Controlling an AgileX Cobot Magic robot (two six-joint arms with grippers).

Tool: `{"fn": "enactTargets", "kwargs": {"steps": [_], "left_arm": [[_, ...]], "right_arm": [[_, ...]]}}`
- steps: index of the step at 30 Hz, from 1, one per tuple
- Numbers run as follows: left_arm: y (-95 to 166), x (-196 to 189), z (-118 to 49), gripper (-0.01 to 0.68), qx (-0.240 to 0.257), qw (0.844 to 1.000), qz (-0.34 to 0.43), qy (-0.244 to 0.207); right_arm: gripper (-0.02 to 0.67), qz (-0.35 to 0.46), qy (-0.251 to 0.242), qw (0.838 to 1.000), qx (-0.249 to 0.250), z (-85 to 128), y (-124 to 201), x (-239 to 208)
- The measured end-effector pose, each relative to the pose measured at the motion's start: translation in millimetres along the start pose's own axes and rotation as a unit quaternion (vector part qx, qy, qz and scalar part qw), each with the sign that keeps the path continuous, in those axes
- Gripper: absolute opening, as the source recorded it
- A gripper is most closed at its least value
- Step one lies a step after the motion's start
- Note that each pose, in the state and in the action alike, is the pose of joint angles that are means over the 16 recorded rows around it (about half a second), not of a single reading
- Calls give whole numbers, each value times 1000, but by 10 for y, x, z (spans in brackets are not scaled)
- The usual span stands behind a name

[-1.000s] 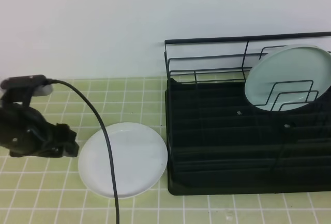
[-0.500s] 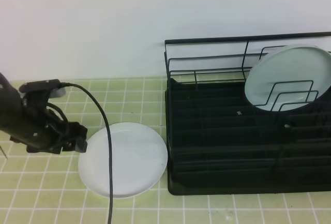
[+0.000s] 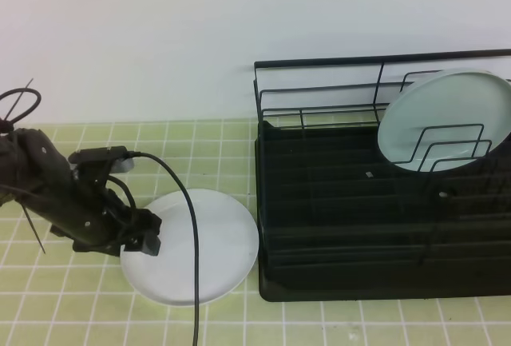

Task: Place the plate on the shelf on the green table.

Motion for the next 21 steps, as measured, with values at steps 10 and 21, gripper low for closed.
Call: {"fn": "enactTargets", "kwargs": {"steps": [10,21], "left_arm": [[17,62,11,289,0,1000,6,1],[24,15,49,44,29,999,9,-13]], "right_arm": [[-3,0,0,1000,0,0,0,0],[-3,0,0,1000,0,0,0,0]]}}
Point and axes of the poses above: a point on each arm's last joint axis where the gripper is mounted, x pointing out along that axis toward the gripper, z along the wrist's bending axis when the last joint is at zero, y = z × x, the point moved 6 cm from there along x, pointing out along that axis toward the gripper, and after that the axes turned 2 degrees about x, right-handed, at the moved point
